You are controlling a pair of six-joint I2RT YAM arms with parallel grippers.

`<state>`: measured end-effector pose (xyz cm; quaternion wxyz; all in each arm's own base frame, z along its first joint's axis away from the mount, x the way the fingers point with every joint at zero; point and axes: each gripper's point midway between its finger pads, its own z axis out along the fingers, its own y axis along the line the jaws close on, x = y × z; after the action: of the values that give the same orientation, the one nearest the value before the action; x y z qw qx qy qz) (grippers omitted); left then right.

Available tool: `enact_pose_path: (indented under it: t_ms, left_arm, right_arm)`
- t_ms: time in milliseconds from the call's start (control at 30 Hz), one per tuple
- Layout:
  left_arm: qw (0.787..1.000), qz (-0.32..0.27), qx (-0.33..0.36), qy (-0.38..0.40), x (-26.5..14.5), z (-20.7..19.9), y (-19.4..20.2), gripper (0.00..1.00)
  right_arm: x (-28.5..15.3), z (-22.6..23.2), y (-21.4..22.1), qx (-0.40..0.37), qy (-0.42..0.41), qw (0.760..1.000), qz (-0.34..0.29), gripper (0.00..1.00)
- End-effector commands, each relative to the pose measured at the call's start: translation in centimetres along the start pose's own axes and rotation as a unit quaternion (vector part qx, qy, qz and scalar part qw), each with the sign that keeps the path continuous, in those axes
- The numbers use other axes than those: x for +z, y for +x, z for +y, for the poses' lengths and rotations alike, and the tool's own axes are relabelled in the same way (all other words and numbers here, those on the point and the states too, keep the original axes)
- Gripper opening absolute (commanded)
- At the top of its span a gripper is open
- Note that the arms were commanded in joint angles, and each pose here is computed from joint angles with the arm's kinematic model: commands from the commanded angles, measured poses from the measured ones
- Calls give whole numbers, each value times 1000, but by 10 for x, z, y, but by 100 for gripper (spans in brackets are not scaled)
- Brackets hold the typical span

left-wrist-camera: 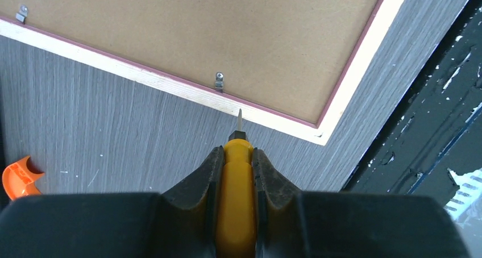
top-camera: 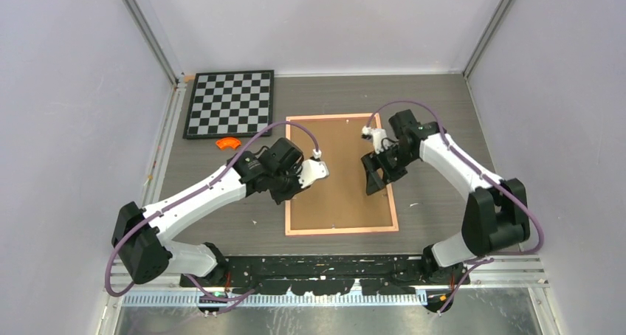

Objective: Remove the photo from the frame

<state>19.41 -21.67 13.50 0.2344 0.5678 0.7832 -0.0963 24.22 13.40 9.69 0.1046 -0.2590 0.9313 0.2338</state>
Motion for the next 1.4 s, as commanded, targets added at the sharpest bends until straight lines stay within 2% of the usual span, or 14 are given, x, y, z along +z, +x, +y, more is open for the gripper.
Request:
enact_pose_path:
  t_ms: [0,167,300,467,667,833,1033,1200,1367]
  left_arm:
    - [999,-31,-17,-24,-5,13,-16,0]
    - [991,-71,-112,2,-20,32,-18,0]
    - [980,-104,-167,9,-32,46,-16,0]
    - [969,-131,-210,-2,-42,62,-16,0]
    - [960,-143,-241,14,-42,69,-17,0]
    - [954,-145,-261,21,-35,71,-15,0]
    - [945,-155,-287,11,-33,88,-12,0]
    - [947,-152,-283,4,-26,94,-9,0]
    - [960,-114,-255,10,-8,87,1,0]
  right_arm:
    - [-10,60,5,-157,-59,985,-37,78]
    - [13,84,25,-280,-39,959,-9,78]
    - [36,93,39,-345,-25,938,19,78]
    - [62,96,48,-382,-4,923,36,77]
    - [88,85,47,-416,59,905,70,76]
    - [104,77,31,-409,94,904,79,62]
    - [114,70,2,-404,141,902,59,57]
    - [101,77,-22,-390,139,910,25,57]
    - [65,76,-10,-369,81,926,-1,60]
